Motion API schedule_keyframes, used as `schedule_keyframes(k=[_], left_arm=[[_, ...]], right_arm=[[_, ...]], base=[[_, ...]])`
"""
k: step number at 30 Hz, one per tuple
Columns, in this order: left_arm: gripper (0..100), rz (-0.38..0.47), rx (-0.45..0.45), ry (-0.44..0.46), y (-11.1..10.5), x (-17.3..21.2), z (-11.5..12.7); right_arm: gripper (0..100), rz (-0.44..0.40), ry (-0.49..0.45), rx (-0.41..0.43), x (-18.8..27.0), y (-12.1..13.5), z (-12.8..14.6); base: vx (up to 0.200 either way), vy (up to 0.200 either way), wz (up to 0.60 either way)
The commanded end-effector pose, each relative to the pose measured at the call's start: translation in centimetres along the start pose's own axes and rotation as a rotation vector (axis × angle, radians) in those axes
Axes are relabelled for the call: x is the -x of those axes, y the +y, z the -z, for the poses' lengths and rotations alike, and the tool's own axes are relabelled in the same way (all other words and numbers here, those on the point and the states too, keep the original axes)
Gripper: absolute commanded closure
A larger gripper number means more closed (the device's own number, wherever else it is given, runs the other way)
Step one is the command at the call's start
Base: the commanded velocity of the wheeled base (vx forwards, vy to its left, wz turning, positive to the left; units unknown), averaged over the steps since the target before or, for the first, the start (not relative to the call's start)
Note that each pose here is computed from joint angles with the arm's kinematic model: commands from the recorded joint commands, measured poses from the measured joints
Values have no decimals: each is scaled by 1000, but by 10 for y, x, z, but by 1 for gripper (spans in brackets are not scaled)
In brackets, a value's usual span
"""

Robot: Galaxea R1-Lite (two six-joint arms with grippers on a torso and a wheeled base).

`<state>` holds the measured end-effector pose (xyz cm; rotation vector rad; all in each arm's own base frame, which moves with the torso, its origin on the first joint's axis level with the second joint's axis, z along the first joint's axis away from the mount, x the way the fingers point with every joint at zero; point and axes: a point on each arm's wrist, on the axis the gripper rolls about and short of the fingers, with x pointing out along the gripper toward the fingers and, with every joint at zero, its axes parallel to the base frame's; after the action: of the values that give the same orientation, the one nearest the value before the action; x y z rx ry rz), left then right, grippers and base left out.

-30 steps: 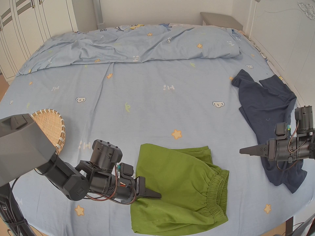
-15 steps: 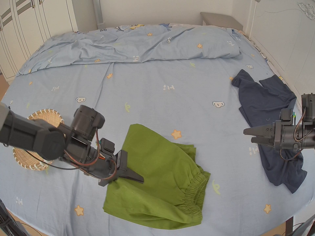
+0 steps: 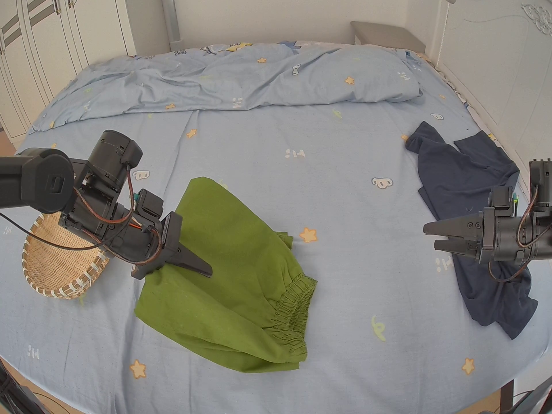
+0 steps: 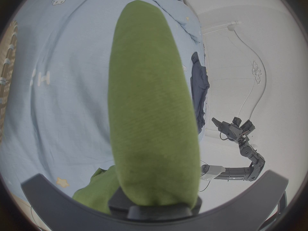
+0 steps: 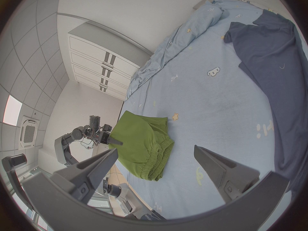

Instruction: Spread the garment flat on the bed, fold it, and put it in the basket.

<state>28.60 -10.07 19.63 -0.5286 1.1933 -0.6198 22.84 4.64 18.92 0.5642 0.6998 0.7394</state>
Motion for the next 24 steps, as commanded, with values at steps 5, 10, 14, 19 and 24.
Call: schedule_keyframes(k=[5,10,14,19,24], left_arm=[[100,4,-9,-16,-6,7,-2],[100,6,-15,-17,-8,7,-2],[100,7,-20,-6,-10,5,0],[100,-8,-27,-16,-11,5,0],[100,-13,-33,-3,-13,1,2]], right_arm=[[0,-11,11,7,-2,4,2],[0,-8,15,9,-4,4,3],[0,-3,22,0,-7,0,2],[0,-2,26,-1,-8,0,3],[0,1,34,-6,-10,-2,4]], base=[[0,200,0],[0,200,0],[0,200,0],[0,200,0],[0,200,0]])
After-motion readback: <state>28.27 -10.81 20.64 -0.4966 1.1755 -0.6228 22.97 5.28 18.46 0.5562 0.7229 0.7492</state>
